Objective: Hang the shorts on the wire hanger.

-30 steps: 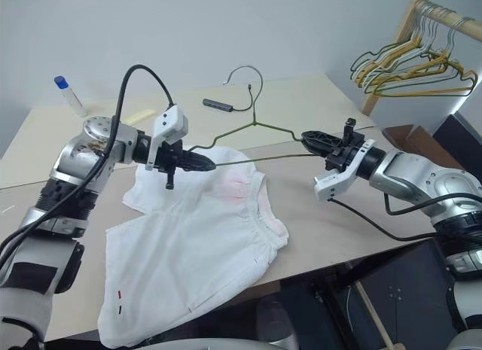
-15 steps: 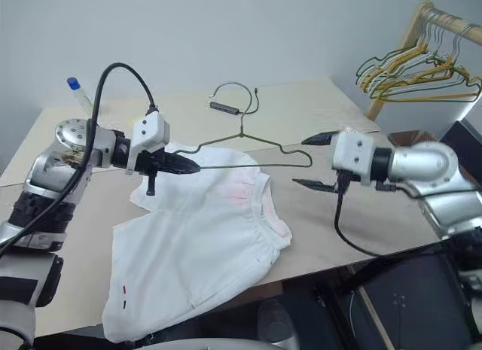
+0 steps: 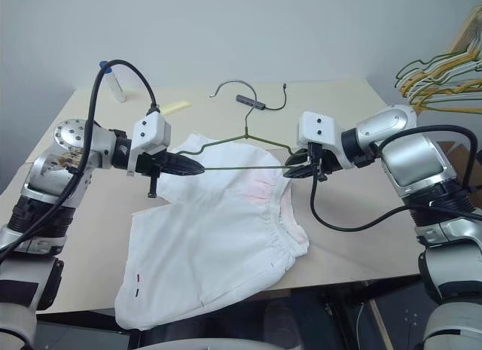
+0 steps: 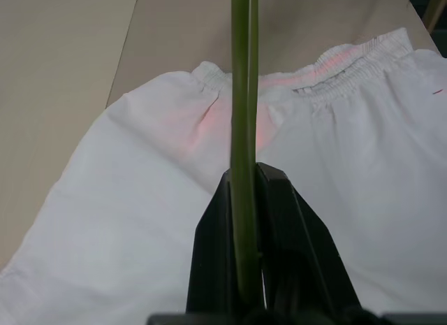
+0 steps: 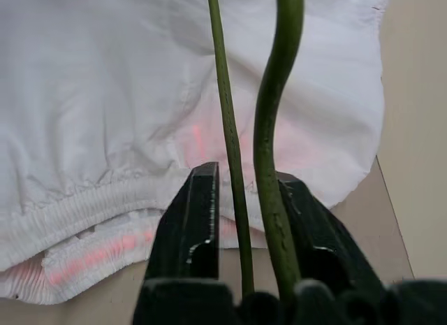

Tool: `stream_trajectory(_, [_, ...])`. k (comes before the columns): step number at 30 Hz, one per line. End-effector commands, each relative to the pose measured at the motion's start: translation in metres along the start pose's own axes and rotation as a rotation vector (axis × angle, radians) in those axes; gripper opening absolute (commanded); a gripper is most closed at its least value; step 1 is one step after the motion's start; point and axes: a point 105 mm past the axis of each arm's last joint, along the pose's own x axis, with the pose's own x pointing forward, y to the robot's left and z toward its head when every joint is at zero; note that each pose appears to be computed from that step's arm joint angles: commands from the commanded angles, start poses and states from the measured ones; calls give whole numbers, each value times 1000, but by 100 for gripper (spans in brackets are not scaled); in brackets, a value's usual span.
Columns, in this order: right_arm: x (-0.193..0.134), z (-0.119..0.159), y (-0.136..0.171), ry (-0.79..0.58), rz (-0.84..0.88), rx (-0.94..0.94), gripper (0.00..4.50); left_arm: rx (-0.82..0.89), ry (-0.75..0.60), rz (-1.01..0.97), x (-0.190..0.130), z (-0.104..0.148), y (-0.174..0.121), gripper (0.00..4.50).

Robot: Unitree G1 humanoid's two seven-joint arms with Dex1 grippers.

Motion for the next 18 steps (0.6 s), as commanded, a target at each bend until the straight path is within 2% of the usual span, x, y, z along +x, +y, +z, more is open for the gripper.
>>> stream_trajectory(1, [-11,13,1,-40,-5,-47,21,99,-64,8,-4,15,1,0])
stream_trajectory(3, [-12,11,5,-42,2,-48,10,121,-87,7,-4,15,1,0])
stream_trajectory(6, [-14,7,13,-53,4,-33,0,134,-112,-29,-5,16,1,66])
stream_trajectory(9, [-19,2,23,-62,9,12,0,121,-158,-56,-10,16,2,156])
stream_trajectory(13, [-28,-18,40,-43,-11,120,0,86,-124,110,-23,-2,33,282])
stream_trajectory(15, [-34,-34,50,-31,-38,218,0,51,-123,169,-34,-10,43,349])
stream_trajectory(18, [-44,-59,63,-30,-101,420,0,44,-149,199,-48,-14,45,438])
